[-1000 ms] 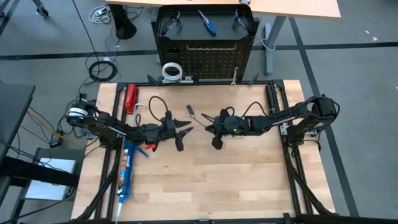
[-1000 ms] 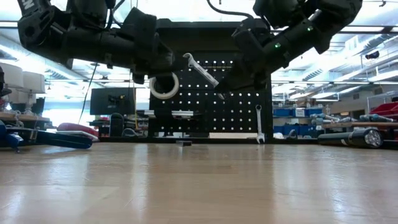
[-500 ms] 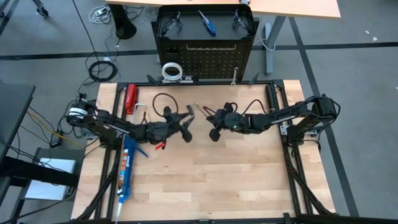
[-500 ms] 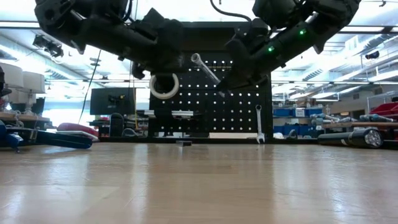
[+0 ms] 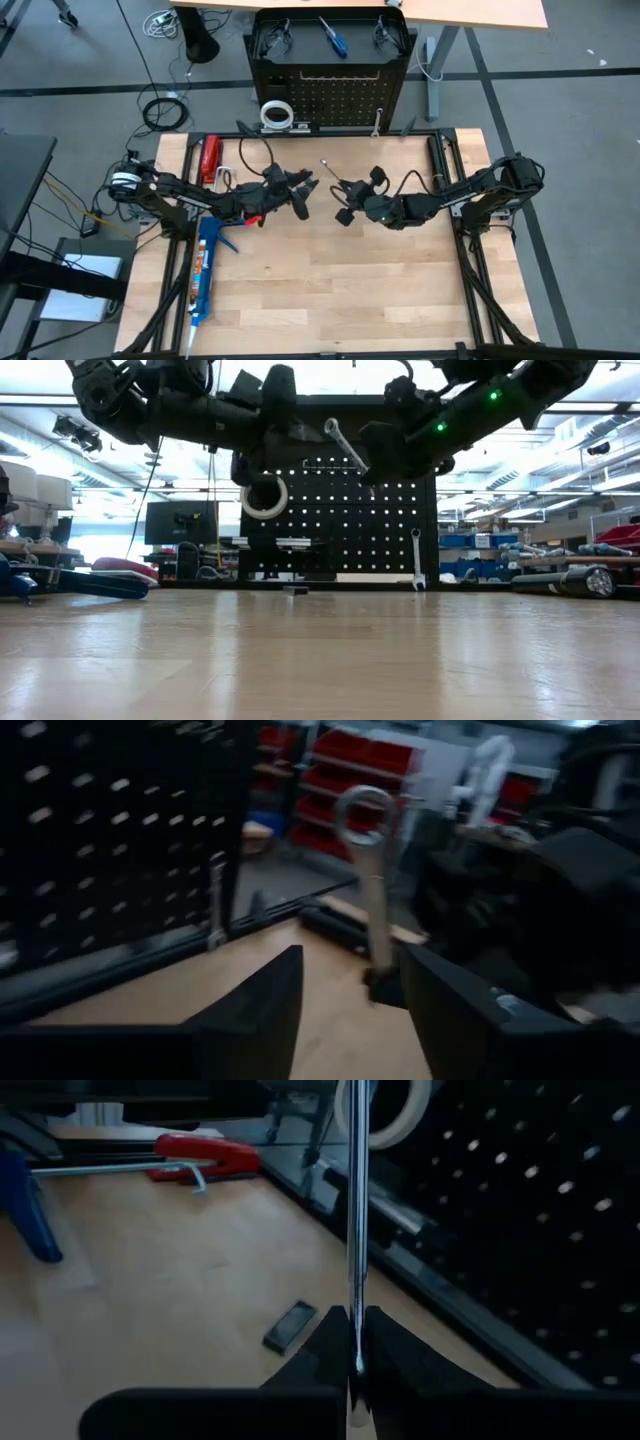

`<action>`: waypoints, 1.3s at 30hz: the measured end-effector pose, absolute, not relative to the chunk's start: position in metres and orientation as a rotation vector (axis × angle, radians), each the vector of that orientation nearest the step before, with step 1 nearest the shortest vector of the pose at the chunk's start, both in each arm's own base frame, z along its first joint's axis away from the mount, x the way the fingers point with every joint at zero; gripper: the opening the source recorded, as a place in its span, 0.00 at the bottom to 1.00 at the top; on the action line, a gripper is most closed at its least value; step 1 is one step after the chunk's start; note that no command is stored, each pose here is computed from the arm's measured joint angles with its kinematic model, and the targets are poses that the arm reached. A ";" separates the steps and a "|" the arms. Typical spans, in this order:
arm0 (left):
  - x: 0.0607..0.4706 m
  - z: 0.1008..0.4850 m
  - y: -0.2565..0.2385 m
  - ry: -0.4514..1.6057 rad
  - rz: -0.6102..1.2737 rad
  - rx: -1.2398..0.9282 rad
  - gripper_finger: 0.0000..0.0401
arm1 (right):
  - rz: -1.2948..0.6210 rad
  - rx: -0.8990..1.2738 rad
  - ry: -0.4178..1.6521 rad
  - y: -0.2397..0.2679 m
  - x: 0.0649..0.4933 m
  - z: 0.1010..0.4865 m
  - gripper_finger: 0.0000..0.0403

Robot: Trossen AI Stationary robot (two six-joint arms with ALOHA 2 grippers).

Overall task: Hang tools onto peg board
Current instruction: Hang the wrench onto the black pegboard

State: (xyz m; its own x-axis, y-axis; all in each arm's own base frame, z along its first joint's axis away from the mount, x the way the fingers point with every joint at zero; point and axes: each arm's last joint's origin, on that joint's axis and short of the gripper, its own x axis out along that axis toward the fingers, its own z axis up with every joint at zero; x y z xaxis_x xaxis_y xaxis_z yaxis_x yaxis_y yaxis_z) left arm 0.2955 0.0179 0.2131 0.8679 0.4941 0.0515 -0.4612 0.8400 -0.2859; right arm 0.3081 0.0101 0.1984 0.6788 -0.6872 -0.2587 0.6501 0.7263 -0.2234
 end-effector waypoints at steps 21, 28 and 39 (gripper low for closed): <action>0.336 0.233 0.022 -0.162 0.497 -0.099 0.43 | -0.724 -0.173 0.281 0.017 0.311 0.207 0.07; 0.337 0.234 0.022 -0.162 0.497 -0.092 0.12 | -0.741 -0.179 0.277 0.020 0.310 0.207 0.08; 0.337 0.234 0.022 -0.163 0.476 -0.087 0.04 | -0.715 -0.175 0.278 0.021 0.311 0.207 0.12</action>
